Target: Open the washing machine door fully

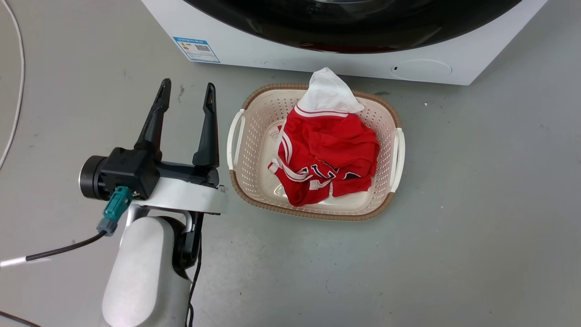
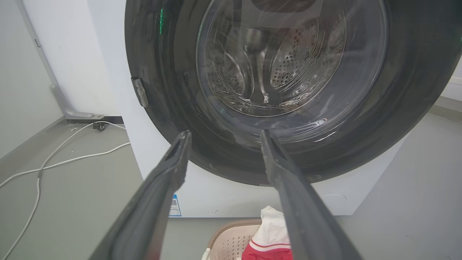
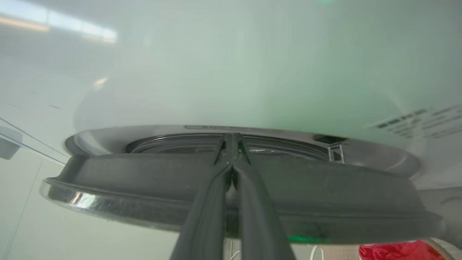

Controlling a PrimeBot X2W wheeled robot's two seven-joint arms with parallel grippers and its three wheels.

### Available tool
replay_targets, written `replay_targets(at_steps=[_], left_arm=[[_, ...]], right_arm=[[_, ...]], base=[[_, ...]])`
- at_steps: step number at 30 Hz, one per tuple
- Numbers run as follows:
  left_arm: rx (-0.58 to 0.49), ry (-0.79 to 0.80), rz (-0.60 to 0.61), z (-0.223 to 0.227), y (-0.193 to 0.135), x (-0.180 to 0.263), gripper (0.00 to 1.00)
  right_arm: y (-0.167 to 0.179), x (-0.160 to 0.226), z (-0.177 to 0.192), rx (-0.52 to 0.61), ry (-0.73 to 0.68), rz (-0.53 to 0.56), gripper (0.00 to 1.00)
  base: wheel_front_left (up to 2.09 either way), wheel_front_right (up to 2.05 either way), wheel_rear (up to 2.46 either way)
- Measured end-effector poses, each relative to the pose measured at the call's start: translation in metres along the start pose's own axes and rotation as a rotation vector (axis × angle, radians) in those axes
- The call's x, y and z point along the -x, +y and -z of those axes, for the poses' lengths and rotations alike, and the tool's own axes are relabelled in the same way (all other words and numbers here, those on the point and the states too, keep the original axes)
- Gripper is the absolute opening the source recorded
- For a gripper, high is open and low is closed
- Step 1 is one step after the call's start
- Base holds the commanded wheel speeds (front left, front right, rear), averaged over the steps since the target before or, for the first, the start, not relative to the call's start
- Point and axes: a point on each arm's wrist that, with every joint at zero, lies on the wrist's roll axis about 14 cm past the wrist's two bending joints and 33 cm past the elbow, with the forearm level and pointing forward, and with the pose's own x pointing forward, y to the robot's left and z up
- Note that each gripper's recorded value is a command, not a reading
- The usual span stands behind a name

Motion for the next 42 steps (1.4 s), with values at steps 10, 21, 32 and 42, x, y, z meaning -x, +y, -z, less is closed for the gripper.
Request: replay_targets(at_steps=[10, 21, 32, 42], left_arm=[[0.006, -0.003, 0.001, -0.001, -0.003, -0.002, 1.0], [0.013, -0.018, 0.01, -0.012, -0.009, 0.004, 1.0], [0.016, -0.025, 0.024, -0.023, -0.016, 0.021, 1.0], [0.016, -0.03, 0.039, -0.033, -0.023, 0.041, 1.0]], right_arm=[[0.01, 0.002, 0.024, 0.03, 0.167, -0.024, 0.0], [0.016, 0.029, 0.059, 0.022, 0.34, -0.056, 0.0], [0.022, 0.07, 0.102, 0.014, 0.465, -0.076, 0.0], [0.035, 0.106, 0.142, 0.019, 0.549, -0.116, 0.0]], base=[[0.0, 0.0, 0.0], [0.0, 0.0, 0.0], [0.0, 0.0, 0.0], [0.0, 0.0, 0.0]])
